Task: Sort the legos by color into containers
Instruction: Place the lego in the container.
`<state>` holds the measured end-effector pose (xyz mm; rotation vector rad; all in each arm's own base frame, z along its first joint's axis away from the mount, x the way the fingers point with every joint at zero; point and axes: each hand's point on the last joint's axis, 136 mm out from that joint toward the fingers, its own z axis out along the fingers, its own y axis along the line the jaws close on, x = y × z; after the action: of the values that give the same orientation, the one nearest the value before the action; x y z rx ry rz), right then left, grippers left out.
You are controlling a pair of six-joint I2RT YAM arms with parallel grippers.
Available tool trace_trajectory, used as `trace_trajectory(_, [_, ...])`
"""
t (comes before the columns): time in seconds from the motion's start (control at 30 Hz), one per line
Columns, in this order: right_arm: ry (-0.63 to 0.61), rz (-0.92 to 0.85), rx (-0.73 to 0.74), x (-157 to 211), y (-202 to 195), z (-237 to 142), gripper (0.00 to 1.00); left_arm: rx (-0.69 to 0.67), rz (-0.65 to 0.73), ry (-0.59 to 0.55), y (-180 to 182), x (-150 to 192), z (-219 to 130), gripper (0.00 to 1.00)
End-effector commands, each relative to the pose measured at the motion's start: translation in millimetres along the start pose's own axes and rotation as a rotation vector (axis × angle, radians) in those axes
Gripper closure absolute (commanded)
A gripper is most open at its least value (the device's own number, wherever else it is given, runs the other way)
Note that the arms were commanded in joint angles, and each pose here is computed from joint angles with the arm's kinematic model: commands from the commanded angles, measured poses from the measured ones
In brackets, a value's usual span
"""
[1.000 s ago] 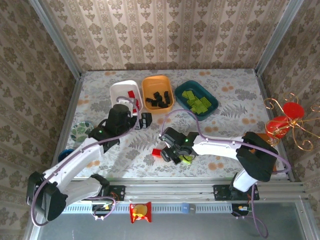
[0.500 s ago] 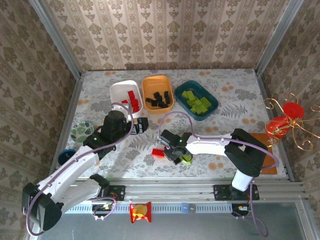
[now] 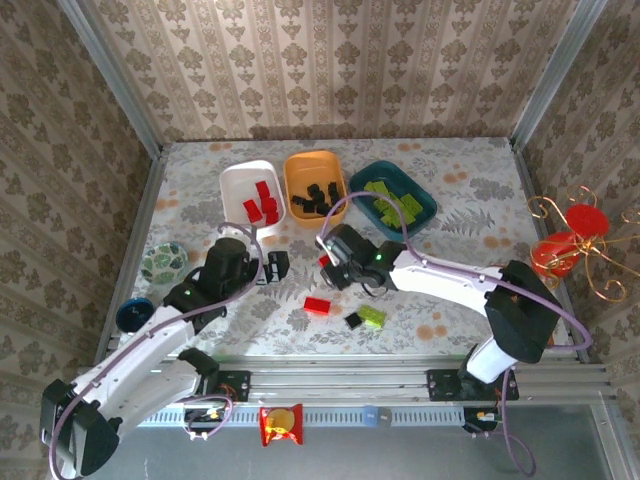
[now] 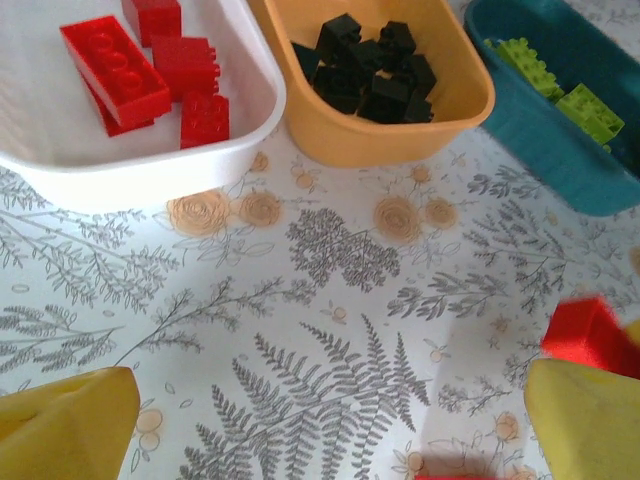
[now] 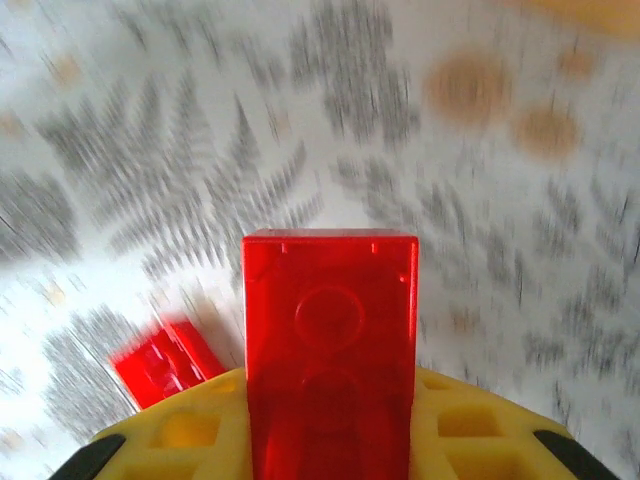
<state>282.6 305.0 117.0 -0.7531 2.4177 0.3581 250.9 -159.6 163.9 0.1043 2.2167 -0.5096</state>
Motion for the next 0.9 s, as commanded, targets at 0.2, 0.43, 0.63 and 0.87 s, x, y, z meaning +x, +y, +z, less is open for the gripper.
trace_trajectory(0.2, [-0.196, 0.063, -0.182, -139.9, 19.4, 33.4, 0.79, -0.032, -0.021, -0.005, 6.7, 7.4, -10.5, 0.00])
trace_trajectory(0.43, [-0.171, 0.162, -0.245, -189.7, 15.1, 93.0, 0.79, -0.020, -0.018, -0.007, 4.1, 10.5, -14.2, 0.00])
trace_trajectory(0.63, [-0.155, 0.275, -0.281, -200.1, 7.9, 136.5, 0.68, -0.019, -0.008, -0.001, 3.8, 12.1, -16.4, 0.00])
trace_trajectory(0.87, [-0.242, 0.273, -0.356, -220.0, 10.7, 110.9, 0.30, 0.004, 0.011, 0.007, -0.8, 12.5, -16.7, 0.00])
